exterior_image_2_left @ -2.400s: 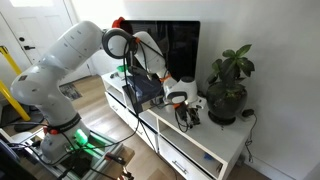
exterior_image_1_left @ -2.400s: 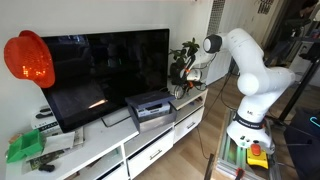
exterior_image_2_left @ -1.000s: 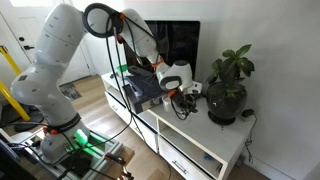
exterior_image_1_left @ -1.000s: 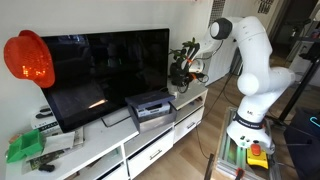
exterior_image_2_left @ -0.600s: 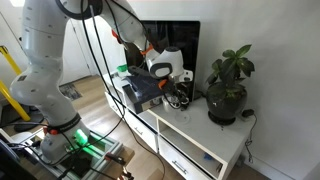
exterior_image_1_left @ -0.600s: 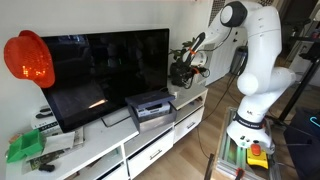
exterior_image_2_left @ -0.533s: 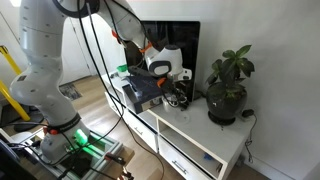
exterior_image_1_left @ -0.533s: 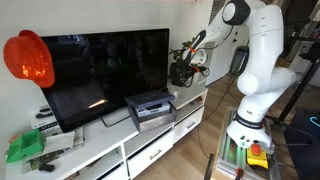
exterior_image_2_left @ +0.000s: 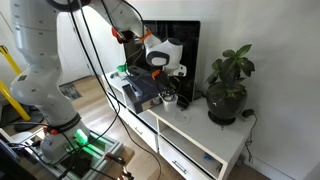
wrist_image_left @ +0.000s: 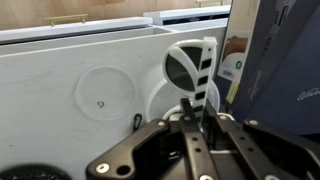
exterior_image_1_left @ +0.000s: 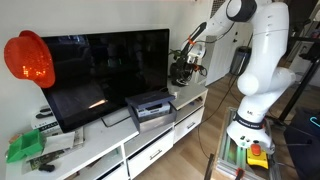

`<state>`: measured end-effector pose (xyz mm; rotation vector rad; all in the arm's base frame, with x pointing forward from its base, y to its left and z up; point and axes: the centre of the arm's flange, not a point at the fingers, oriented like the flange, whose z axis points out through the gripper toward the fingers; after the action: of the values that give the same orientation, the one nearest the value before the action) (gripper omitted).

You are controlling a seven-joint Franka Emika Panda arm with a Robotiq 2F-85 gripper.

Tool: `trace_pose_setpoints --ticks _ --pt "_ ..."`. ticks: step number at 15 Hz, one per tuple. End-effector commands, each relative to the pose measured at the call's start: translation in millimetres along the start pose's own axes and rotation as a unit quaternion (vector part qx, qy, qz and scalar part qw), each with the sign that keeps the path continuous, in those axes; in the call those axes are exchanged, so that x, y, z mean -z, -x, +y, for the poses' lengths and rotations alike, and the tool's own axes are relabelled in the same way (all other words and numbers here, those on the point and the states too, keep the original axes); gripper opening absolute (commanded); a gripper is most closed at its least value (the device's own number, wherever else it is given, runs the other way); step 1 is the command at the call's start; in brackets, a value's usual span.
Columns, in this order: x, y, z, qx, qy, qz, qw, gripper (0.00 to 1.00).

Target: Remove the lid from the clear bowl and then put the pair of glasses in the bowl

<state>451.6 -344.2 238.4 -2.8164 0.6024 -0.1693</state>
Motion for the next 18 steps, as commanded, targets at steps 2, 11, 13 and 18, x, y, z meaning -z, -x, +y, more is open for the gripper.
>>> trace_pose_setpoints --ticks 2,11,13,18 --pt "-13 -20 3 -0.001 -0.043 -0.015 0.999 0.03" --pt "-53 -49 -3 -0.002 -0.039 -0.029 0.9988 0.03" --pt "-61 -53 -6 0.001 -0.037 -0.029 0.9989 0.03" --pt "-76 -60 -13 0.009 -0.032 -0.036 0.9988 0.05"
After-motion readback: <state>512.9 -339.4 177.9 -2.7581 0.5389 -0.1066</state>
